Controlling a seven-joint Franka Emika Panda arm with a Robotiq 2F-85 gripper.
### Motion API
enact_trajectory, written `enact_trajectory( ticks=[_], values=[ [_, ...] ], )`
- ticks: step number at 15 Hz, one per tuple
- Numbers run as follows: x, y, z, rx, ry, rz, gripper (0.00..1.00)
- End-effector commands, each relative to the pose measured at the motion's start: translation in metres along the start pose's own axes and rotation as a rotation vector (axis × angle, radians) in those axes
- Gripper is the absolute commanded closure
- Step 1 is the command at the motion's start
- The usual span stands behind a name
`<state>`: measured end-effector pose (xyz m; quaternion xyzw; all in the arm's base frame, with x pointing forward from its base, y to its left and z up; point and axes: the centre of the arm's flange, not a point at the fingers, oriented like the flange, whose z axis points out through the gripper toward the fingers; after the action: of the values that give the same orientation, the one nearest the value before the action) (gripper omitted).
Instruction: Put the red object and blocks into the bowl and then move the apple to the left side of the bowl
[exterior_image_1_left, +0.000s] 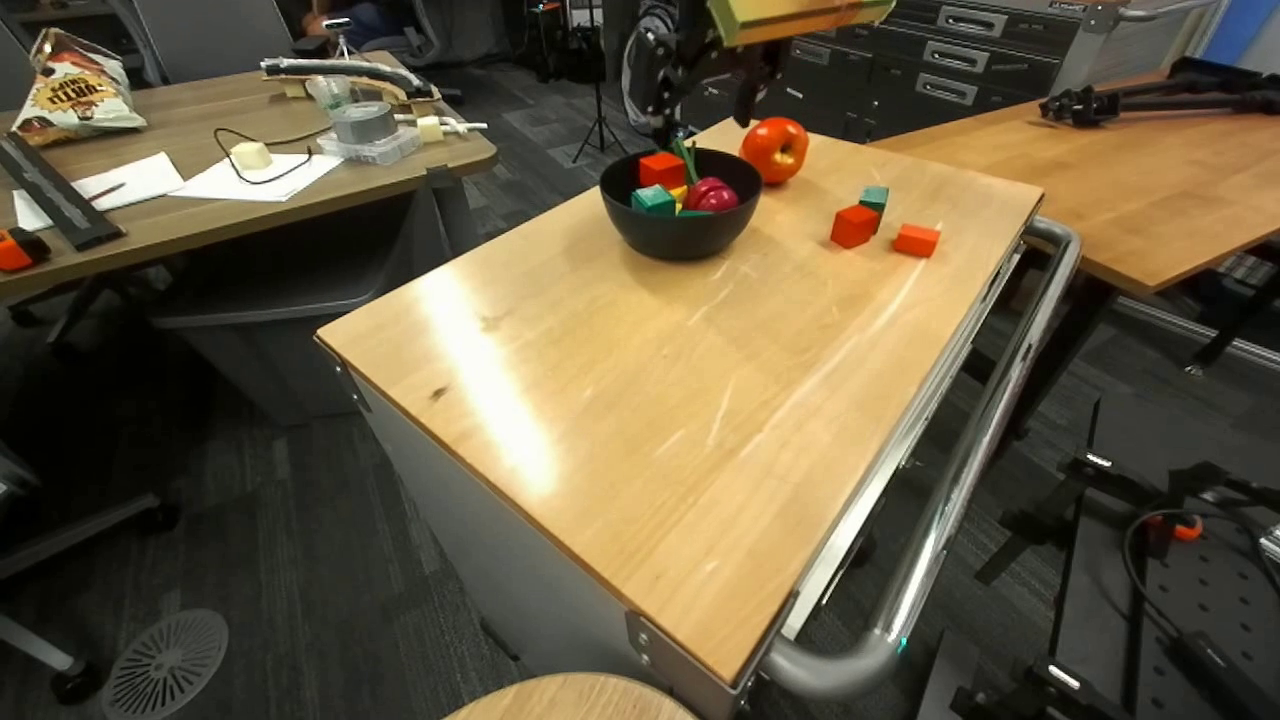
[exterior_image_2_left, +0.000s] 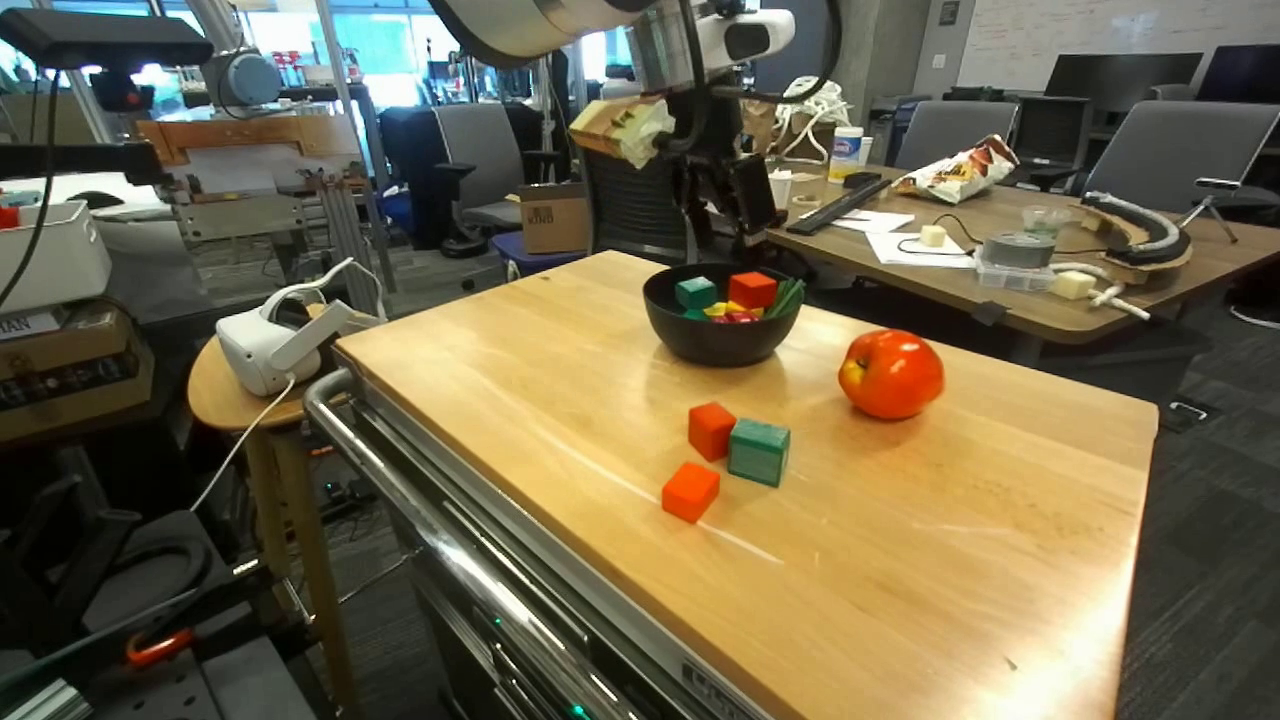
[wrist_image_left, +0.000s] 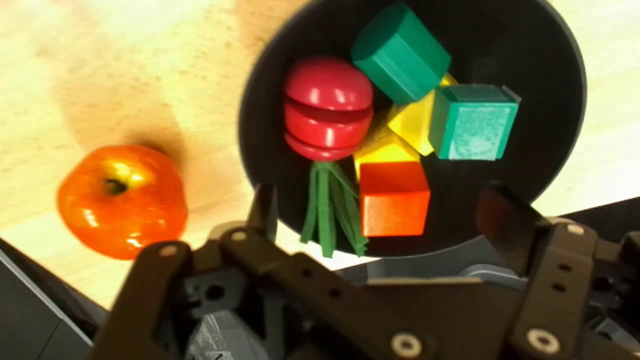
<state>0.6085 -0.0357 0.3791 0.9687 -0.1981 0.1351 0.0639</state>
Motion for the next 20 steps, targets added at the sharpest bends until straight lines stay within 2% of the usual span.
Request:
enact_trajectory(
  ticks=[1,4,5,6,7,9,12,17,20],
  values=[
    [-0.026,0.058,-0.052,-0.032,-0.172,-0.072,0.0],
    [-0.048,0.103,-0.055,0.024,-0.318,-0.128,0.0],
    [-0.053,0.118,-0.05,0.077,-0.36,-0.171,0.0],
    [-0.057,0.127,-0.039,0.12,-0.354,-0.222,0.0],
    [-0.045,0.1,-0.043,0.058,-0.328,-0.155,0.0],
    [-0.053,0.115,-0.035,0.089,-0.351,-0.19,0.0],
    [-0.057,0.114,-0.032,0.092,-0.359,-0.205,0.0],
    [-0.069,0.115,-0.006,-0.012,-0.196,0.013,0.0],
    [-0.077,0.124,0.016,-0.073,-0.207,0.079,0.0]
  ],
)
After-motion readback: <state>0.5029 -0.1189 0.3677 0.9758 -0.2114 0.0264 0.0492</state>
